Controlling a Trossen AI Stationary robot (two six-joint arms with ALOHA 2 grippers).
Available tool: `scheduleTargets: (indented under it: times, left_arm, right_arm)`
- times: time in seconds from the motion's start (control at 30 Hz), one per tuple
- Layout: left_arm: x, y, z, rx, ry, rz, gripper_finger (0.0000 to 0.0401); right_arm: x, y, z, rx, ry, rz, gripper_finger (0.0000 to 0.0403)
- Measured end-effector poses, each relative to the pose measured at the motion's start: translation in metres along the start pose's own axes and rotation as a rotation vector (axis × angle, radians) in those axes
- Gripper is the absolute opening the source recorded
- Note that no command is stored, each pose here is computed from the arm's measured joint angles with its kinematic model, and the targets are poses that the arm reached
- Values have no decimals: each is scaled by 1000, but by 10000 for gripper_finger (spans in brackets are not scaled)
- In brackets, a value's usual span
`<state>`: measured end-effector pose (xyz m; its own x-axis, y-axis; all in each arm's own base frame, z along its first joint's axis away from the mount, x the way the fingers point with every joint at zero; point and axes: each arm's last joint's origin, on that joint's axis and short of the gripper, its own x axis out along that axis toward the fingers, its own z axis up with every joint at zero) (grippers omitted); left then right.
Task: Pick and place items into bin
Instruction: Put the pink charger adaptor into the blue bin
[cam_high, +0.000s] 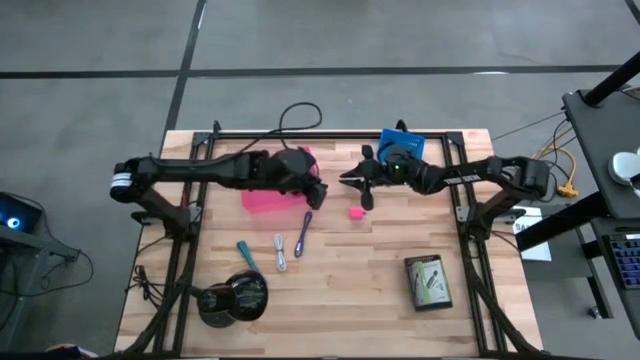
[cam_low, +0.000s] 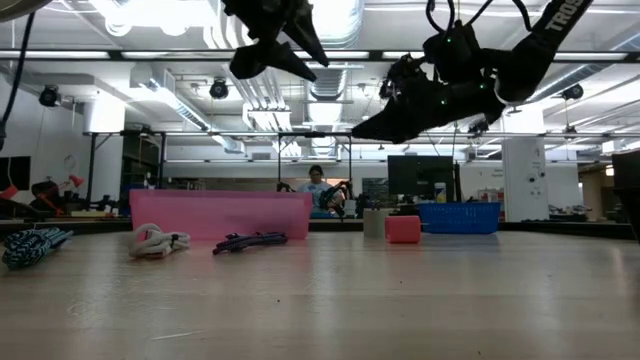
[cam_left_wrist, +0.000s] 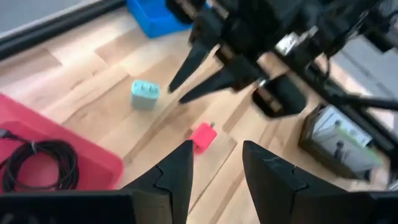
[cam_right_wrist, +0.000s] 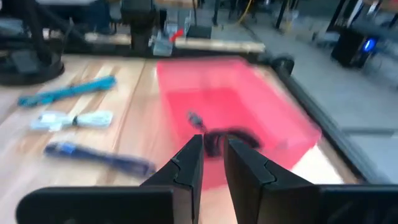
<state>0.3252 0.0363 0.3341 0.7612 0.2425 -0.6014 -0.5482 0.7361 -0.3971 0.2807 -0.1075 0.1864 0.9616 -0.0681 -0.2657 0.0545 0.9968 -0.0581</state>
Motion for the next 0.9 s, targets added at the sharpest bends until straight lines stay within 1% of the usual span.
scheduleTargets:
  times: [0.1, 0.2, 0.33, 0.47, 0.53, 0.67, 0.7, 0.8, 0.9]
  left_arm:
    - [7, -1, -4, 21, 23, 9, 123]
    - [15, 0, -8, 87, 46, 19, 123]
    - [19, 0, -11, 144, 62, 24, 123]
    - [17, 0, -11, 202, 59, 20, 123]
    - [16, 0, -11, 240, 60, 18, 123]
    - [15, 0, -11, 297, 61, 15, 123]
    - [15, 0, -11, 309, 61, 14, 123]
    - [14, 0, -11, 341, 60, 13, 123]
    - [14, 1, -11, 390, 60, 16, 123]
  right_arm:
    - [-7, 2, 3, 14, 45, 7, 52]
    - [-14, 4, 4, 15, 81, 13, 52]
    - [-17, 6, -4, 7, 128, 22, 52]
    - [-18, 8, -9, -16, 134, 30, 52]
    - [-18, 12, -11, -29, 134, 81, 52]
    - [-18, 22, -10, -110, 78, 288, 52]
    - [-18, 24, -10, -134, 66, 325, 52]
    - [-16, 29, -7, -208, 40, 366, 52]
    - [-13, 32, 2, -237, 11, 377, 52]
